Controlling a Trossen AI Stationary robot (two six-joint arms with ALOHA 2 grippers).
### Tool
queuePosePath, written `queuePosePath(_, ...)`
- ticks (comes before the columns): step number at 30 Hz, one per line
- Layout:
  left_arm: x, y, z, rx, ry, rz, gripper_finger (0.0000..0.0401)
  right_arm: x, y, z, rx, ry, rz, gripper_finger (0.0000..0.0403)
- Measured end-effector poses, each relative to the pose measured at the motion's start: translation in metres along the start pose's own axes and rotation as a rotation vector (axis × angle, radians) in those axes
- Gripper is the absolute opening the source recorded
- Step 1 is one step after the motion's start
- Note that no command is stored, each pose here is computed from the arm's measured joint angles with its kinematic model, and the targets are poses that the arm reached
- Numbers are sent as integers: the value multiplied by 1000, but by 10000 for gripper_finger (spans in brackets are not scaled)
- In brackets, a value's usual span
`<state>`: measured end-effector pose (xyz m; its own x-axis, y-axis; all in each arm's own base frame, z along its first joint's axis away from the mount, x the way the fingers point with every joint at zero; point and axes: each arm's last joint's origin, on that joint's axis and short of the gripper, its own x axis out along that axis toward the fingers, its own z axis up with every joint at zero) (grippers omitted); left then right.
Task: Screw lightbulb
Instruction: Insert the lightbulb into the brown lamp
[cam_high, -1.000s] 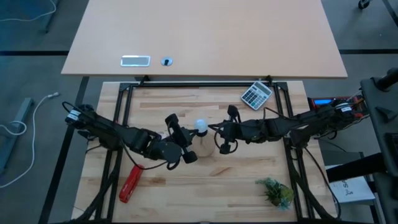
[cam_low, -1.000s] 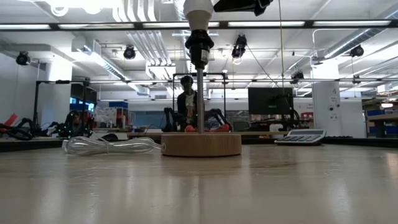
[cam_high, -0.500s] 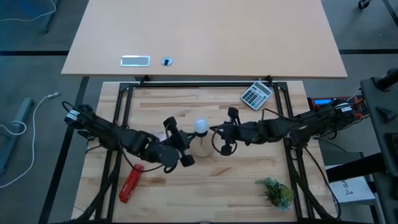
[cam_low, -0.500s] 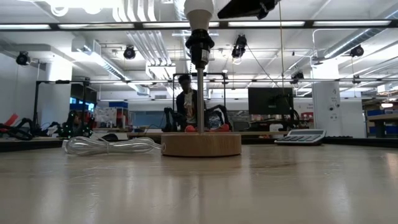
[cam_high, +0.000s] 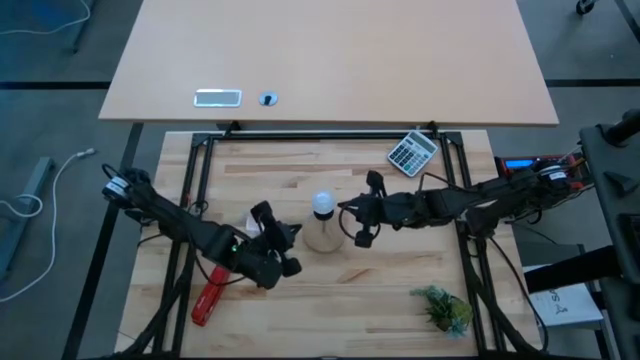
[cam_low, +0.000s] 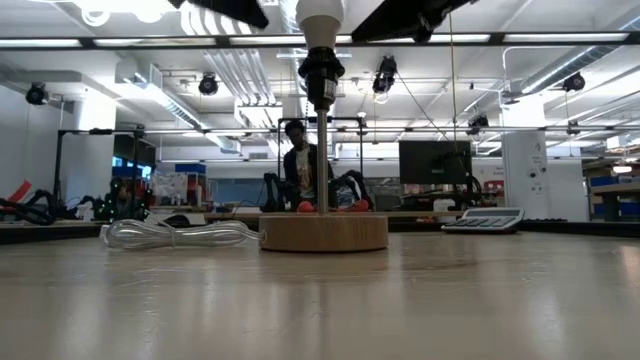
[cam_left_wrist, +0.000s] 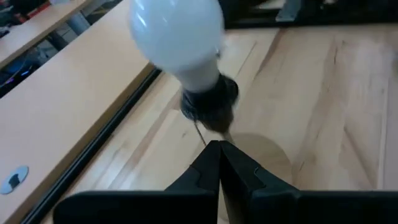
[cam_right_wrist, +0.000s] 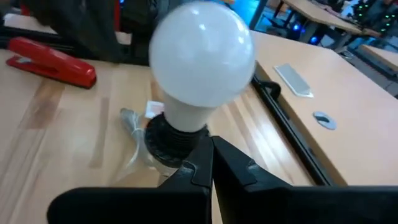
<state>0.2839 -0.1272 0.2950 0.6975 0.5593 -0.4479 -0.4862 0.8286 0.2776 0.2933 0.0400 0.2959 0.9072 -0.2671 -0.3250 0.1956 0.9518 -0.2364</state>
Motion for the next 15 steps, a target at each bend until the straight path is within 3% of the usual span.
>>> queuePosePath(6,18,-4,-29,8,-18,50,14,1,1,-10,31,-40,70,29)
queuePosePath(15,27,-1,-30,-48,-13,33,83,6,-5,-13,61,-110,79,133)
